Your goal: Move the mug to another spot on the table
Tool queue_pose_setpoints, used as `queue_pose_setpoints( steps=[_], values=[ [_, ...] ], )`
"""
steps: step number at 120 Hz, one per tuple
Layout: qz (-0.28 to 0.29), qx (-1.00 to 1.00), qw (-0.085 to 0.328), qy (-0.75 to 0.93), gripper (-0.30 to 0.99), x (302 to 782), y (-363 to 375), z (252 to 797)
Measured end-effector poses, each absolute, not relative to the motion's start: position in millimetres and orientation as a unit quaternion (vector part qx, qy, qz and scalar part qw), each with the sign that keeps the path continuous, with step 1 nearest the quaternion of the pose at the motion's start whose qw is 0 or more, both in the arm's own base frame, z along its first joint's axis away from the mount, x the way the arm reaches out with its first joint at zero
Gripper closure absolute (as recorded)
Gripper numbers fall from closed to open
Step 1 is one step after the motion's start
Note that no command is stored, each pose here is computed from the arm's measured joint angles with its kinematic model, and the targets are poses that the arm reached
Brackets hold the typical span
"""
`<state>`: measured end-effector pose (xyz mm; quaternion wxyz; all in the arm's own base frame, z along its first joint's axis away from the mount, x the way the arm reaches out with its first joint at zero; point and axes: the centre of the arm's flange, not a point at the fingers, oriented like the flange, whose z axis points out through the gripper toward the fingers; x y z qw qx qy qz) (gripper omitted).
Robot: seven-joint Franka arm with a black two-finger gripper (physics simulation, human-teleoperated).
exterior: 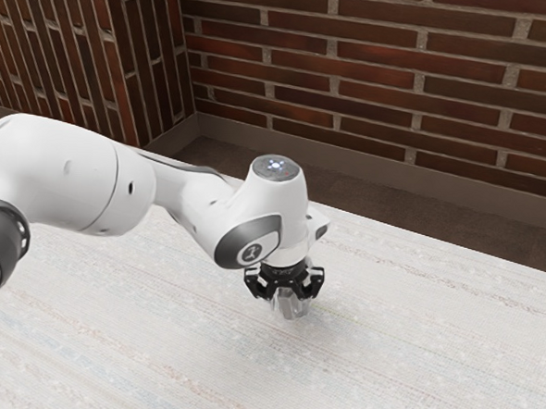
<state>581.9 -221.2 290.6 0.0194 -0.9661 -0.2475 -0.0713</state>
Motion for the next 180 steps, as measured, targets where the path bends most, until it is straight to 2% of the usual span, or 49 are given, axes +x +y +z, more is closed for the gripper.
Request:
queue_pose_setpoints(
  steps=[72, 116, 144, 180],
  values=[
    [-0.076, -0.971, 0.018, -0.224, 0.54, 575.5, -221.9, 285.9],
    [-0.084, -0.975, 0.027, -0.202, 0.62, 574.1, -224.1, 288.5],
    [-0.088, -0.978, 0.043, -0.186, 0.71, 572.6, -225.5, 287.5],
    [-0.094, -0.977, 0.050, -0.185, 0.75, 572.6, -225.6, 292.4]
  ],
)
